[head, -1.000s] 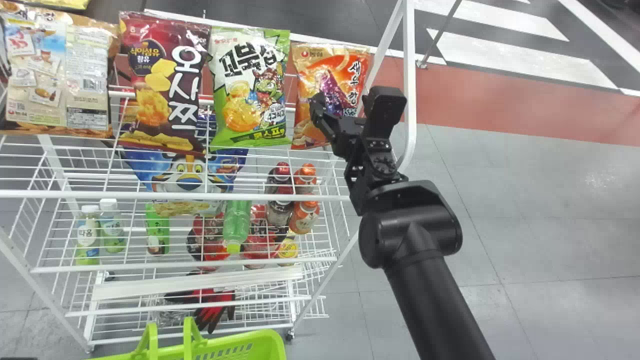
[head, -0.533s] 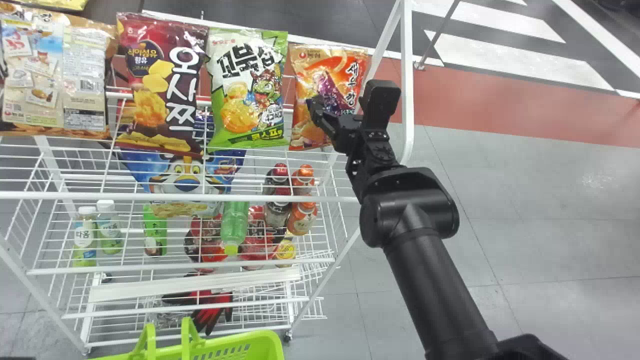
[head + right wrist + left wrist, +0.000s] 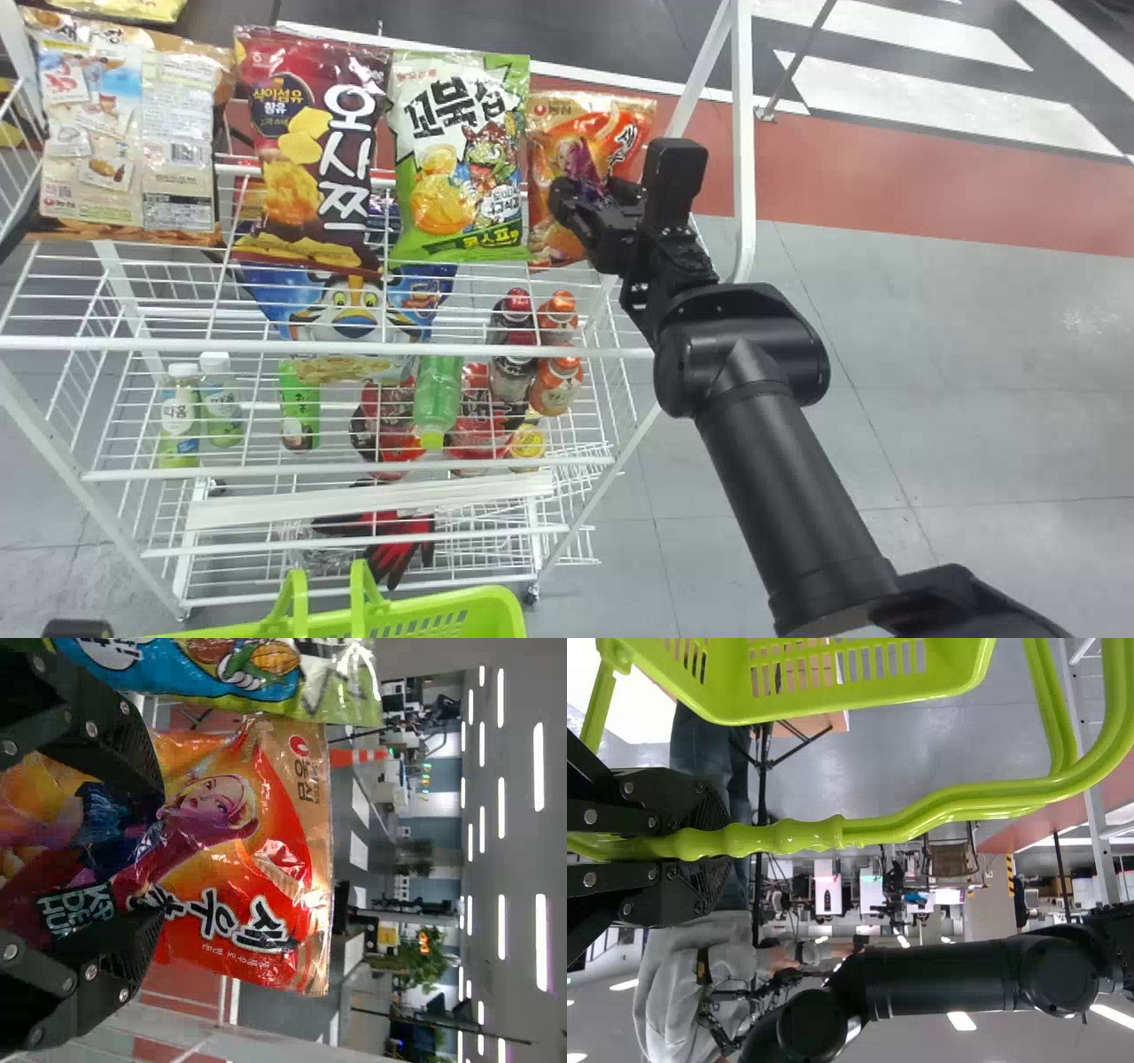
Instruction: Hold basket handle with left hand then pick Saewookkang with right hand and place into basket
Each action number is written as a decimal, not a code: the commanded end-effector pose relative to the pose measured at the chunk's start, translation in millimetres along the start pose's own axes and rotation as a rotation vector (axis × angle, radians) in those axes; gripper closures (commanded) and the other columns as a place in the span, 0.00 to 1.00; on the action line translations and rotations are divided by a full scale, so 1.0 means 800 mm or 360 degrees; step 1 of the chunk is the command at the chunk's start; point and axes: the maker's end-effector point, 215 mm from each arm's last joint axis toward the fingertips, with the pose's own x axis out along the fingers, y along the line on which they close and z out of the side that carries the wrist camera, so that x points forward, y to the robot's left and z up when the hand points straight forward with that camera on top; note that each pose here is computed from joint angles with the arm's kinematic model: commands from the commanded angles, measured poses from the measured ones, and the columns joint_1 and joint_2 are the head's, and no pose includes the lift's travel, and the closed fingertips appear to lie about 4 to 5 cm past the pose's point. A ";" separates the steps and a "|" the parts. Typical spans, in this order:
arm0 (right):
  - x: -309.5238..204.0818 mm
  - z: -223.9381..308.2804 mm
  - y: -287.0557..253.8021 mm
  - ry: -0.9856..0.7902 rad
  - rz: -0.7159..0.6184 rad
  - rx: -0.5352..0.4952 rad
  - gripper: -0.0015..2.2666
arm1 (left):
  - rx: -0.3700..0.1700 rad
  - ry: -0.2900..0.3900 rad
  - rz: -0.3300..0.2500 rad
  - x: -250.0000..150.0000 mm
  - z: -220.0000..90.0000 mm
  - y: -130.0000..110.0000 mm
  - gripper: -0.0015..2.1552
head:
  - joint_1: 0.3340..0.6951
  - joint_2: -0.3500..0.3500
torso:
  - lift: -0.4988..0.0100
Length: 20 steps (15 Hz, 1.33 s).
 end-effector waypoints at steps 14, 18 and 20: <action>-0.113 0.072 0.012 -0.0140 -0.0208 -0.0128 0.99 | 0.0022 -0.0002 0.0025 0.001 0.009 0.002 0.97 | 1.00 0.04 | 0.95; -0.178 0.076 0.035 -0.0020 -0.0102 -0.0133 0.99 | 0.0048 -0.0007 0.0047 0.001 0.018 0.003 0.97 | 1.00 0.05 | 0.95; -0.210 0.071 0.053 0.0025 -0.0039 -0.0141 0.99 | 0.0055 -0.0009 0.0043 0.002 0.020 0.001 0.97 | 1.00 0.05 | 0.95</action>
